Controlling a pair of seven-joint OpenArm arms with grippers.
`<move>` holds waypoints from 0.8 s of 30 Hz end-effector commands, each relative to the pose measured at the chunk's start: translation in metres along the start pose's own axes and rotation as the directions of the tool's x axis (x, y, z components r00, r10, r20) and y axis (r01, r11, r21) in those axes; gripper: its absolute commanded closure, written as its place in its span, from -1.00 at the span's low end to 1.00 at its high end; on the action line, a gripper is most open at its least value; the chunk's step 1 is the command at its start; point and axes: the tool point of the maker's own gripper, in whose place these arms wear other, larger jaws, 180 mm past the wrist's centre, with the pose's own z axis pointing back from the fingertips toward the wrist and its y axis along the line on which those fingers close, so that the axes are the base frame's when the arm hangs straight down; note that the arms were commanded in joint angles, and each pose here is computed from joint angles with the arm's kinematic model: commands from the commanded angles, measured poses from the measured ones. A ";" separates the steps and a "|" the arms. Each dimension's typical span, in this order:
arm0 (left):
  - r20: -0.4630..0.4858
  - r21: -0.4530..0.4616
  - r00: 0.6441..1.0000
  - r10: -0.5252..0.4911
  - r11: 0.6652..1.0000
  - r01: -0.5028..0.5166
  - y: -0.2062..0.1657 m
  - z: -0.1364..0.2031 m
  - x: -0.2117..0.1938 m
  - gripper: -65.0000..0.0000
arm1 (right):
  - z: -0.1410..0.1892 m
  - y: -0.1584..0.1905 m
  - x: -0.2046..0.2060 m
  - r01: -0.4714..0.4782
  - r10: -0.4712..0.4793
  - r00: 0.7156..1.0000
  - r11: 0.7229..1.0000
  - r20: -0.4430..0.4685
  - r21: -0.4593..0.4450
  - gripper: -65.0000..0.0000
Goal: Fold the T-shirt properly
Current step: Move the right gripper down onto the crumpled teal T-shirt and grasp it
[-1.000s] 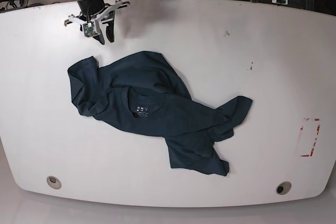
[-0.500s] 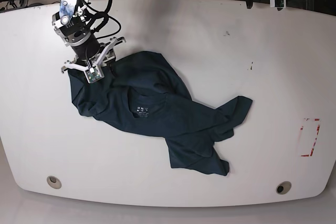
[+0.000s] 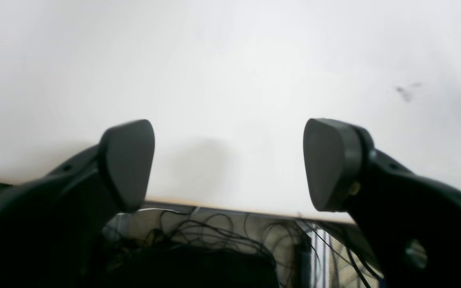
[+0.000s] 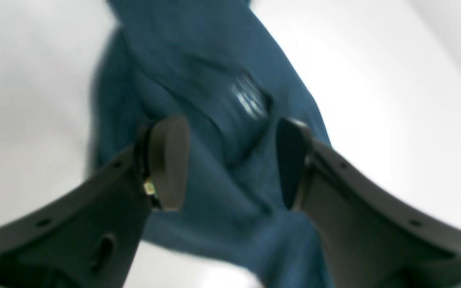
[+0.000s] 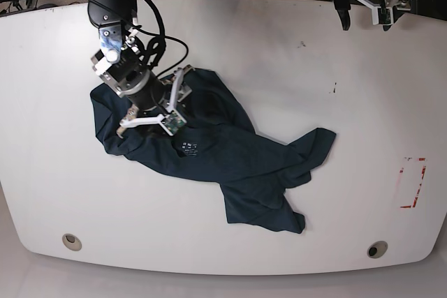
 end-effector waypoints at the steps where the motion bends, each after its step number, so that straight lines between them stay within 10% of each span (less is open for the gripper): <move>1: 0.017 0.002 1.000 -0.010 1.000 0.010 0.001 0.004 0.004 -0.69 | -0.010 0.015 0.017 -0.067 0.066 0.997 0.997 0.031 0.035 -0.04; 24: 0.019 0.015 1.000 -0.015 1.000 0.015 0.006 0.005 0.005 -0.68 | -0.120 0.060 0.037 -0.230 0.239 0.971 0.958 -0.029 0.170 -0.03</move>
